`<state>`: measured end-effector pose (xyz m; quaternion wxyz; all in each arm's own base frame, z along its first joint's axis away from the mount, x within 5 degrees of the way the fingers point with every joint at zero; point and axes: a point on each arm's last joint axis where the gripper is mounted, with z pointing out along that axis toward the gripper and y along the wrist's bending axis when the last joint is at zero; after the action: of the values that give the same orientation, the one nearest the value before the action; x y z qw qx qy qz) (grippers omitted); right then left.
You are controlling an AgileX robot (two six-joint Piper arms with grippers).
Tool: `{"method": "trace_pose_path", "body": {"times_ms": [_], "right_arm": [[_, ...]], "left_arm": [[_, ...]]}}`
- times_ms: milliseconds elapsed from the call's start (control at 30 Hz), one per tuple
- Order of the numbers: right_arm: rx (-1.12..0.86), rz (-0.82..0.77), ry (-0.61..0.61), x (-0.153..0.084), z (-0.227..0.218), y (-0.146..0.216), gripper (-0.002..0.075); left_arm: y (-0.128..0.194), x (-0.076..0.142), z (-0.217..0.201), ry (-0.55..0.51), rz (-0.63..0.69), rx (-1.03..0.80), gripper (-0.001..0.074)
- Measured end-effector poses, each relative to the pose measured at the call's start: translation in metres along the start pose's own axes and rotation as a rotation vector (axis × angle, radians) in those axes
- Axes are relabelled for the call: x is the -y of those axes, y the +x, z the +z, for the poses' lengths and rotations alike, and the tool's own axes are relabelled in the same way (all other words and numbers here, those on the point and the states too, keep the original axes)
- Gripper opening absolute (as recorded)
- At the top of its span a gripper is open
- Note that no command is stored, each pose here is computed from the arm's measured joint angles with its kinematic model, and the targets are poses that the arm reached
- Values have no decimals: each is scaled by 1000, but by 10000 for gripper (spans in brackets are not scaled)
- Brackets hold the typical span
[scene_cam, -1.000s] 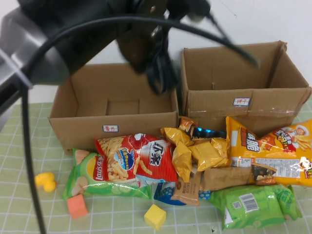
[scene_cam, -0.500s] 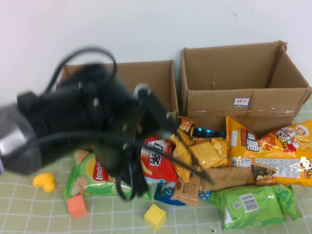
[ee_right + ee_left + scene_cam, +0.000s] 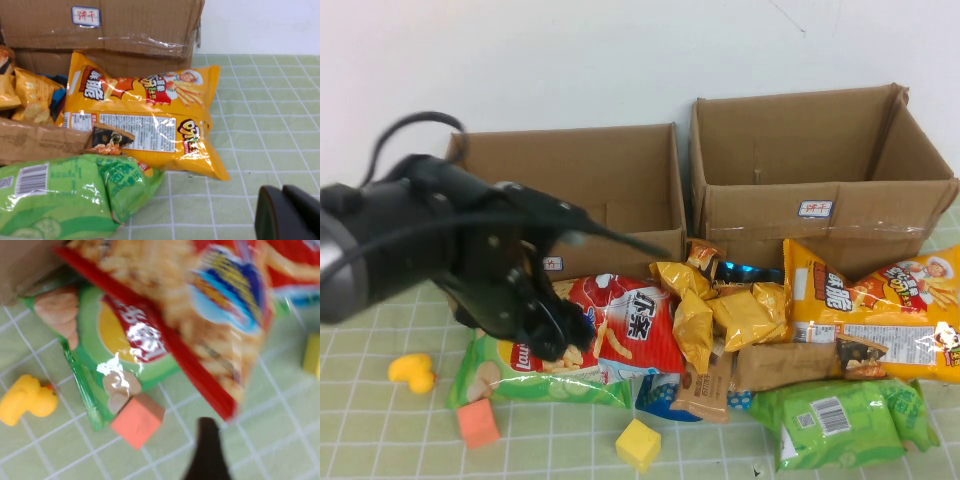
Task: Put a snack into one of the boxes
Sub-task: Pick up the potato chip
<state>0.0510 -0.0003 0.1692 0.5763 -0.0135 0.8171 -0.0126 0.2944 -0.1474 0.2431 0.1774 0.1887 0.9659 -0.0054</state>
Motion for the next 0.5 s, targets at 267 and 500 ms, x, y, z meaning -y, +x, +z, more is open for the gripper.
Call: {"method": "trace_pose_path", "body": {"times_ms": [267, 500], "right_arm": [[0, 0, 0, 0, 0, 0, -2], [0, 0, 0, 0, 0, 0, -2]], "left_arm": [[-11, -25, 47, 77, -218, 4, 545], [-10, -17, 96, 148, -278, -52, 547]]}}
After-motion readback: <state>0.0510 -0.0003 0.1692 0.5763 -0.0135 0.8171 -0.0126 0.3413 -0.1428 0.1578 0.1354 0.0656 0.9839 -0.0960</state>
